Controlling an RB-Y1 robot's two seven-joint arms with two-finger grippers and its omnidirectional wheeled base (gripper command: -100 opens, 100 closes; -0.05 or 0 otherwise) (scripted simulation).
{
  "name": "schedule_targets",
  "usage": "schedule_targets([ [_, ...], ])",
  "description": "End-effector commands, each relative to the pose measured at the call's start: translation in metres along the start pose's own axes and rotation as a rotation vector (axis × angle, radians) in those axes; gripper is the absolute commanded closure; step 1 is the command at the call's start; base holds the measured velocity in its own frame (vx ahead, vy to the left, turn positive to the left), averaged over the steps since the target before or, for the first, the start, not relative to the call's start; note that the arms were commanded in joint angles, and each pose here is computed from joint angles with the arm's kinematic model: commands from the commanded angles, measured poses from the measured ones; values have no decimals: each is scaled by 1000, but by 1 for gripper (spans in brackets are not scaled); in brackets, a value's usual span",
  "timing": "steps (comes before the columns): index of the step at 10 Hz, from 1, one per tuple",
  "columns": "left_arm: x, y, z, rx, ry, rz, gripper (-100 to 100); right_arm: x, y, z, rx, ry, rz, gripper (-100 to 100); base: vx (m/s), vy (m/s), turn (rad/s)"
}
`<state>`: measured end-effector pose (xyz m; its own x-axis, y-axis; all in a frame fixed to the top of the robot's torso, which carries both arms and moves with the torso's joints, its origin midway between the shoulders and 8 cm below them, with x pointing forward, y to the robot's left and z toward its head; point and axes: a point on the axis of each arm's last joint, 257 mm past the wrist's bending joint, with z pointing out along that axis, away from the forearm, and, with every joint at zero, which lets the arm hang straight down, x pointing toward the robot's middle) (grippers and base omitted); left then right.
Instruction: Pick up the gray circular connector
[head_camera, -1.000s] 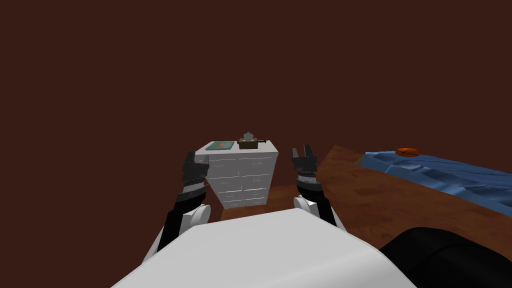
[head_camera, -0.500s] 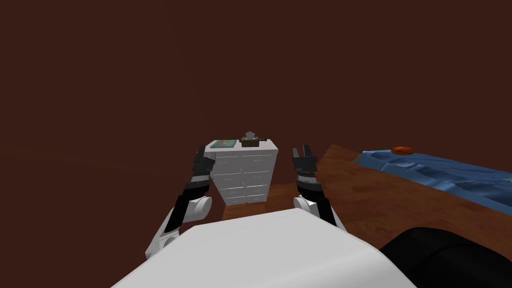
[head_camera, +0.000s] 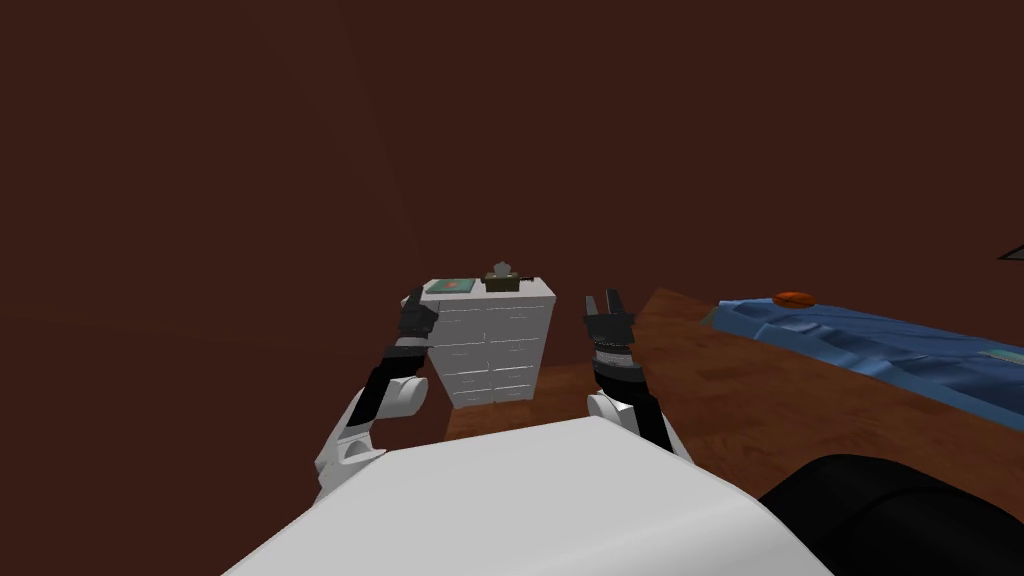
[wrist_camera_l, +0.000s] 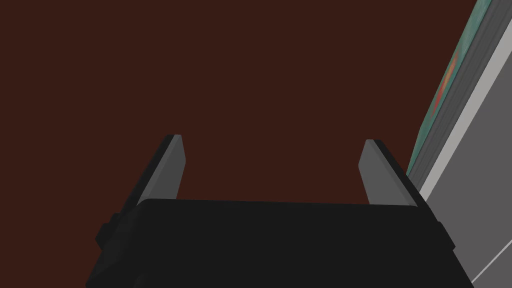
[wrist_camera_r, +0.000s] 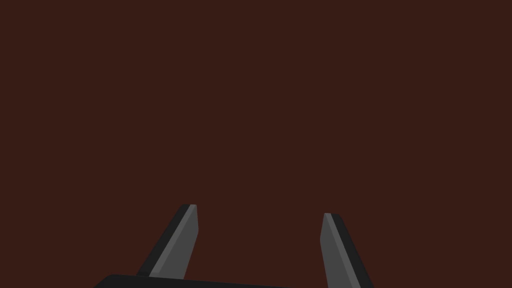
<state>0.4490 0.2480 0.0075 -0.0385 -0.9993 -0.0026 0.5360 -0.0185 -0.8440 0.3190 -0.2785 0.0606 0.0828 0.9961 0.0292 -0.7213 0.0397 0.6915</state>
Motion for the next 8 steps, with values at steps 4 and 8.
schedule_targets([
  [4,11,21,34,-75,36,-39,-100,0,0,0,0,0,0,0,-47,24,-23],
  [8,15,48,57,-156,51,-70,-100,0,0,0,0,0,0,0,-32,19,-19],
])
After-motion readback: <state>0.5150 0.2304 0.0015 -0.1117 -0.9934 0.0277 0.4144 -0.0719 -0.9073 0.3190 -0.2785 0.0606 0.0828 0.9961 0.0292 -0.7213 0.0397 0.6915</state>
